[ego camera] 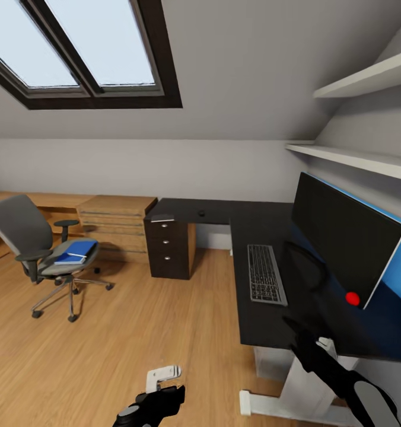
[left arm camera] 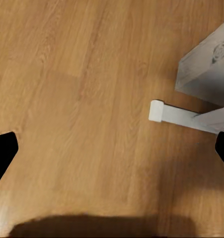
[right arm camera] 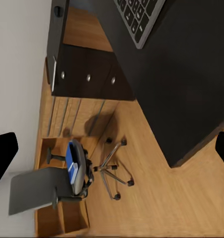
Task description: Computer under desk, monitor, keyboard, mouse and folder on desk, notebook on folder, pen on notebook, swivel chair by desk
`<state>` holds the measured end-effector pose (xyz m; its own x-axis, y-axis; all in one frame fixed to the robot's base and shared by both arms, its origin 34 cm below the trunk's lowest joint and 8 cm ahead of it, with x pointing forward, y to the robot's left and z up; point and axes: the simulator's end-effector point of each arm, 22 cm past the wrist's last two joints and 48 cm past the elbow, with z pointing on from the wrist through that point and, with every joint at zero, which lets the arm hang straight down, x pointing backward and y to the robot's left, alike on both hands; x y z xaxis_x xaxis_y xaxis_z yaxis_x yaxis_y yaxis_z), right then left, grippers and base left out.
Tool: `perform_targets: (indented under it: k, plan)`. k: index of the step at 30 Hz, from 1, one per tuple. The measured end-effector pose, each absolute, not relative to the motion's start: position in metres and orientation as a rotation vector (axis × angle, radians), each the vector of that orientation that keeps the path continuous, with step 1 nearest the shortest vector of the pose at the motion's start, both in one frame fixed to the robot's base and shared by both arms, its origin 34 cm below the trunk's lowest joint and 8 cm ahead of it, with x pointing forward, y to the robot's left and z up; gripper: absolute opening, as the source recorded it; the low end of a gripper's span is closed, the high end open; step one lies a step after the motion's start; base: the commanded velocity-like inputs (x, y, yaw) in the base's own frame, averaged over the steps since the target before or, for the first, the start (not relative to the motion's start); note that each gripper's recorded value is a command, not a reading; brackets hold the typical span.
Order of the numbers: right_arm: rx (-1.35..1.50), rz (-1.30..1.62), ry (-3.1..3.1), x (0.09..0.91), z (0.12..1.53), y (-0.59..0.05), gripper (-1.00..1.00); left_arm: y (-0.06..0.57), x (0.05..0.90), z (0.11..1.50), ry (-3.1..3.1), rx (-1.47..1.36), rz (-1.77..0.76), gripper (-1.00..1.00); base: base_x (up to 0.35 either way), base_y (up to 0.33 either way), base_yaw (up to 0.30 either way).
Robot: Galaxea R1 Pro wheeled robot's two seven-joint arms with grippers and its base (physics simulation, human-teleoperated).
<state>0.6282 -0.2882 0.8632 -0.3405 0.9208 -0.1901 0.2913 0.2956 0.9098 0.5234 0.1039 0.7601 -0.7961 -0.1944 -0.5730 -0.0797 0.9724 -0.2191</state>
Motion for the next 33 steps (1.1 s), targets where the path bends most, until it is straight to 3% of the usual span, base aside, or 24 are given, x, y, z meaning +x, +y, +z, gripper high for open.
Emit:
perform_targets:
  k: [7, 17, 25, 33]
  plan:
    - [1.037, 1.032, 1.826, 0.629, 0.87, -0.281, 1.0, 0.119, 0.498, 0.718, 2.593, -0.168, -0.176, 1.0, -0.335, 0.0, 0.0]
    - [0.796, 0.686, 2.109, 0.599, 0.802, -0.266, 1.0, 0.136, 0.467, 0.673, 2.678, -0.176, -0.101, 1.0, -0.327, 0.0, 0.0]
    - [0.511, 0.219, 2.324, 0.545, 0.69, -0.264, 1.0, 0.165, 0.441, 0.633, 2.678, -0.244, -0.005, 1.0, -0.078, 0.0, 0.0]
    - [0.508, 0.069, 2.214, 0.512, 0.663, -0.258, 1.0, 0.192, 0.407, 0.609, 2.677, -0.302, 0.097, 1.0, -0.006, 0.0, 0.0]
